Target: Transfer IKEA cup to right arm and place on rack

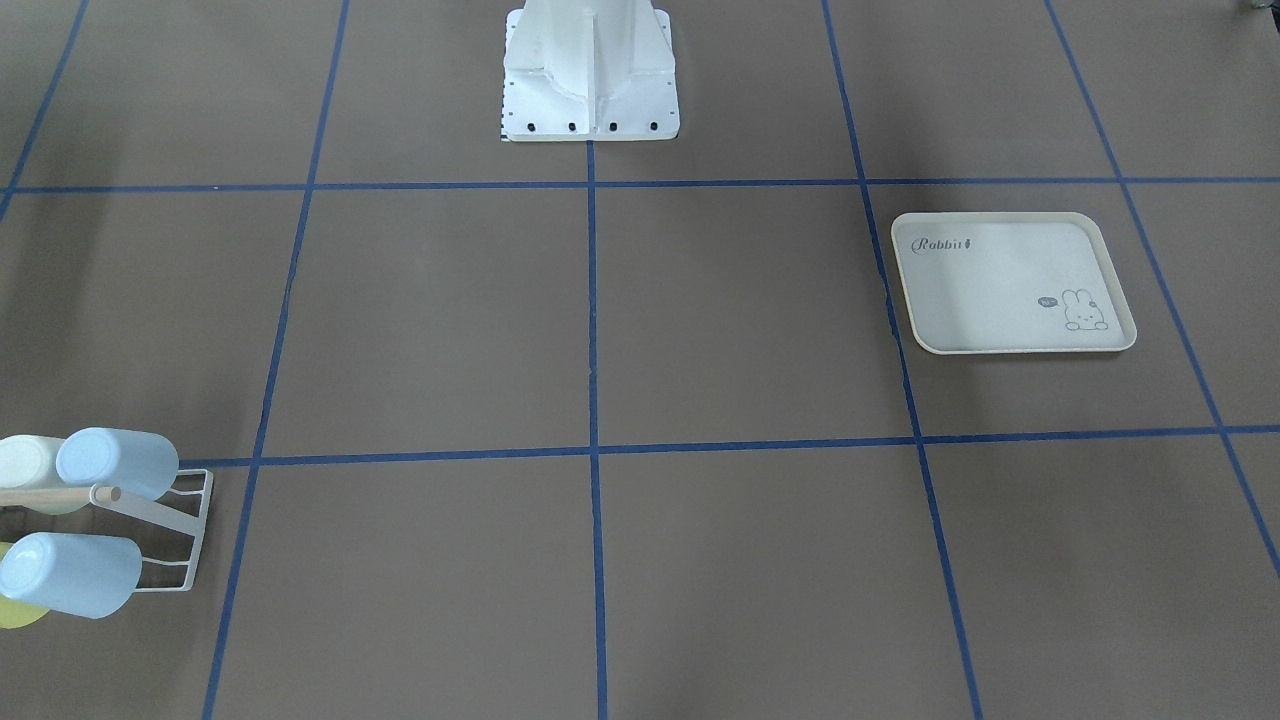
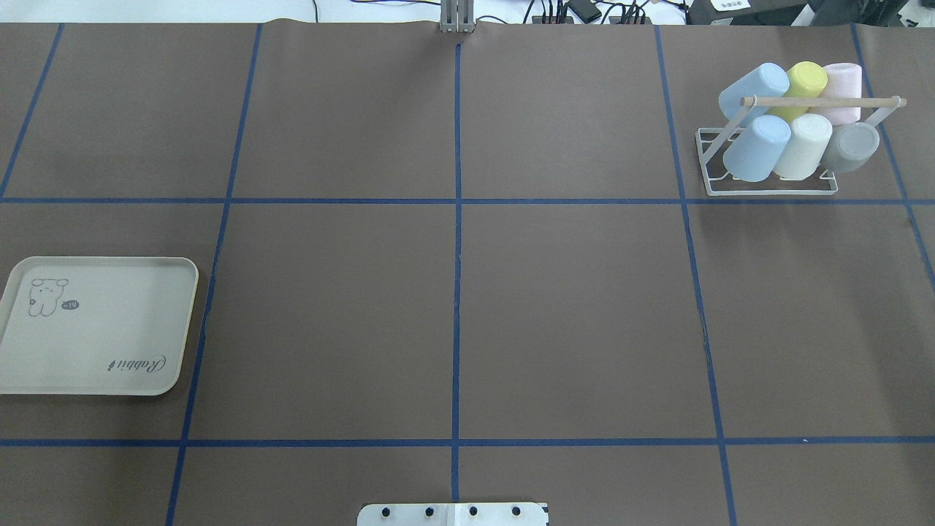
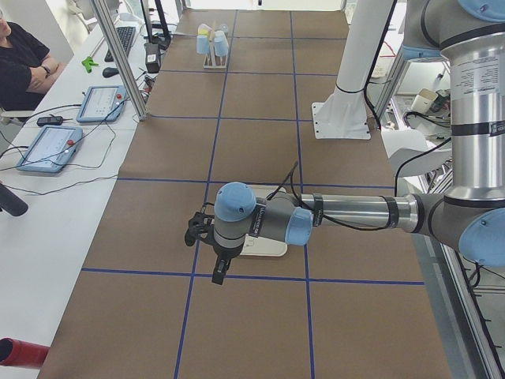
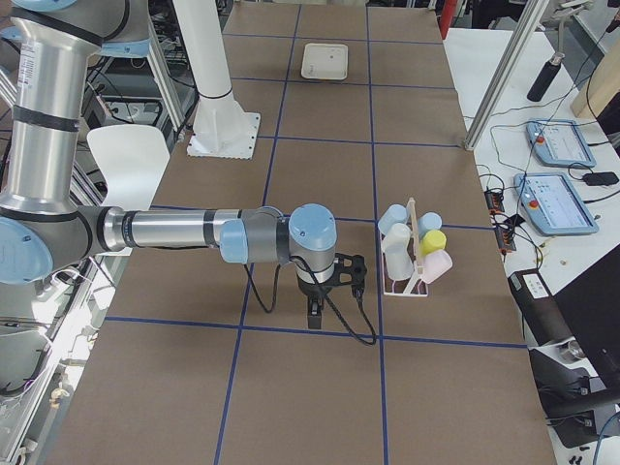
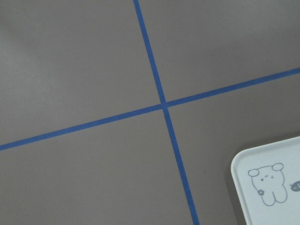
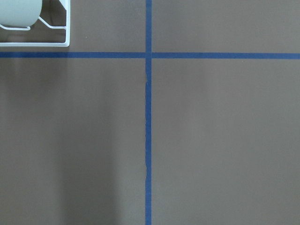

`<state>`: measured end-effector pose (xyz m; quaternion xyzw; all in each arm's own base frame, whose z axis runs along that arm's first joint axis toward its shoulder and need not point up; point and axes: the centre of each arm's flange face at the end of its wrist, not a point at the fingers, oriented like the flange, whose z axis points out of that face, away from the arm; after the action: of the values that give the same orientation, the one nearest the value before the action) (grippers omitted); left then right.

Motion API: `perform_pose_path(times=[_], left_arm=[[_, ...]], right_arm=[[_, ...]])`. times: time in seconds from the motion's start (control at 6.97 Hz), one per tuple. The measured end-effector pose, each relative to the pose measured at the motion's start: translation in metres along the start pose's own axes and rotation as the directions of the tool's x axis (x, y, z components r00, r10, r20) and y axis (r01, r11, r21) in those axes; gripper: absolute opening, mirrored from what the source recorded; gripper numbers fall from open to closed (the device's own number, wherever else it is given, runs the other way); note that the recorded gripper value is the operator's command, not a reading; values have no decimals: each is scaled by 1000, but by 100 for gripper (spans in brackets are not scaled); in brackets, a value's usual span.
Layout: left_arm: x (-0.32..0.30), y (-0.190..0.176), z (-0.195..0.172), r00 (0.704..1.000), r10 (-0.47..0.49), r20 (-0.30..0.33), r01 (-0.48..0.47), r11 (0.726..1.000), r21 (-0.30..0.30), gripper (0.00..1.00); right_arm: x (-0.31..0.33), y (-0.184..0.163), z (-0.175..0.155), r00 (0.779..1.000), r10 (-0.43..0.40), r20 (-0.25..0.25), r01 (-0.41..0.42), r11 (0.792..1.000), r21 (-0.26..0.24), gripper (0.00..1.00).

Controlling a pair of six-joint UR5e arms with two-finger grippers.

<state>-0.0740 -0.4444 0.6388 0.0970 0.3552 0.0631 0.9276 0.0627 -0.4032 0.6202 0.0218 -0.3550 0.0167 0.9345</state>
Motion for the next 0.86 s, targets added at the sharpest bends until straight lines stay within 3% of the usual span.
perform_pose_path(times=[0.29,0.86], left_arm=[[-5,7,5,1000,-26,-2,26,998,-63,100],[16,-38,-23,999,37,-5,-37,999,5,100]], right_arm=[[2,2,3,1000,8,3,-8,1000,-7,100],[4,3,6,1000,22,8,-21,1000,-16,100]])
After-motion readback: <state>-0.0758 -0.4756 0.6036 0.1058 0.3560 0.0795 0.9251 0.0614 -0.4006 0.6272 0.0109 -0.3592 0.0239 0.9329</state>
